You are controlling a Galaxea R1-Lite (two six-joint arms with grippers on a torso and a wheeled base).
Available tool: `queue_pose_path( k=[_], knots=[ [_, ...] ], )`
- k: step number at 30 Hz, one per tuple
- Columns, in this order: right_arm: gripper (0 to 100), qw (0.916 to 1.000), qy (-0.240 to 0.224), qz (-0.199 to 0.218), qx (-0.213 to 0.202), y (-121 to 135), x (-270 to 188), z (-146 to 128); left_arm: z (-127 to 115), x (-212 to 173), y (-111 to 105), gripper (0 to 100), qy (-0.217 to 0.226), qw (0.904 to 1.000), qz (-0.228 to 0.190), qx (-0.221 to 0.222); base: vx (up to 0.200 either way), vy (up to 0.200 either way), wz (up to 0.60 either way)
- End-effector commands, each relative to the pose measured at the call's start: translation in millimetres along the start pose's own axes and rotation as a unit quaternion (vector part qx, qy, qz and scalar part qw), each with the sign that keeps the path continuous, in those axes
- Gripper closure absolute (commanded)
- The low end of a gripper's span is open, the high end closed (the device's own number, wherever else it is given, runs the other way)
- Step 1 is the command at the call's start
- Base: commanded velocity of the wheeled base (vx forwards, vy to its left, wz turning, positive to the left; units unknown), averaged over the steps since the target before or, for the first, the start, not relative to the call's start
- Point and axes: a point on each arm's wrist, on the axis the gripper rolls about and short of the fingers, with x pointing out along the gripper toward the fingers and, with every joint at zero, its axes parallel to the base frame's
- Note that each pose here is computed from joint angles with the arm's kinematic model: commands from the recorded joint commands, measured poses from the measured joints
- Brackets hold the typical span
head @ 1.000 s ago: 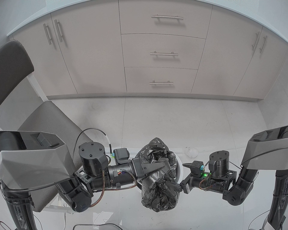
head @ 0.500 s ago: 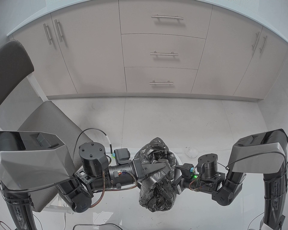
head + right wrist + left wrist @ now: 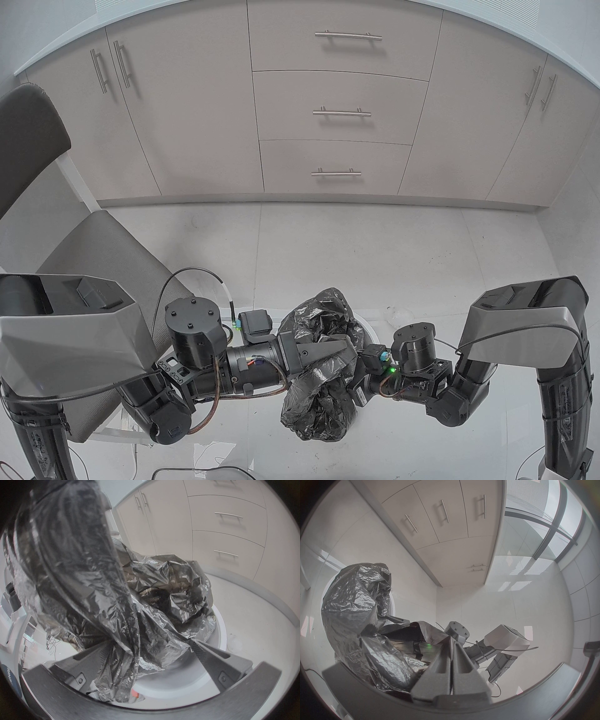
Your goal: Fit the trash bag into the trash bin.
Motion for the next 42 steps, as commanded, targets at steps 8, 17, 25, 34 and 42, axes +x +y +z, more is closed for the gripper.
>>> queue_pose_path(
  k=[8, 17, 25, 34, 42],
  knots=[
    [100, 0.9998, -0.018, -0.007, -0.002, -6.0, 8.9, 10.2, -3.0, 0.6, -0.3, 100, 0.003, 1.0, 0.001, -0.001, 0.0, 0.0, 0.0],
    [100, 0.9997, -0.021, -0.015, 0.002, -11.7, -0.6, 14.3, -3.3, 0.4, -0.1, 100, 0.004, 1.0, 0.002, -0.001, 0.0, 0.0, 0.0],
    [100, 0.999, -0.015, -0.038, 0.017, -26.6, -28.5, 13.3, 0.5, -2.5, 7.3, 100, -0.004, 0.9993, 0.013, 0.036, 0.0, 0.0, 0.0],
    [100, 0.9981, -0.038, -0.046, 0.014, -22.4, -47.9, 4.7, -6.6, 2.8, 32.1, 100, -0.008, 0.9898, 0.056, 0.131, 0.0, 0.0, 0.0],
    [100, 0.9978, -0.043, -0.049, 0.014, -23.1, -48.7, 6.2, 7.4, -1.1, 54.4, 100, -0.046, 0.9532, 0.121, 0.273, 0.0, 0.0, 0.0]
  ],
)
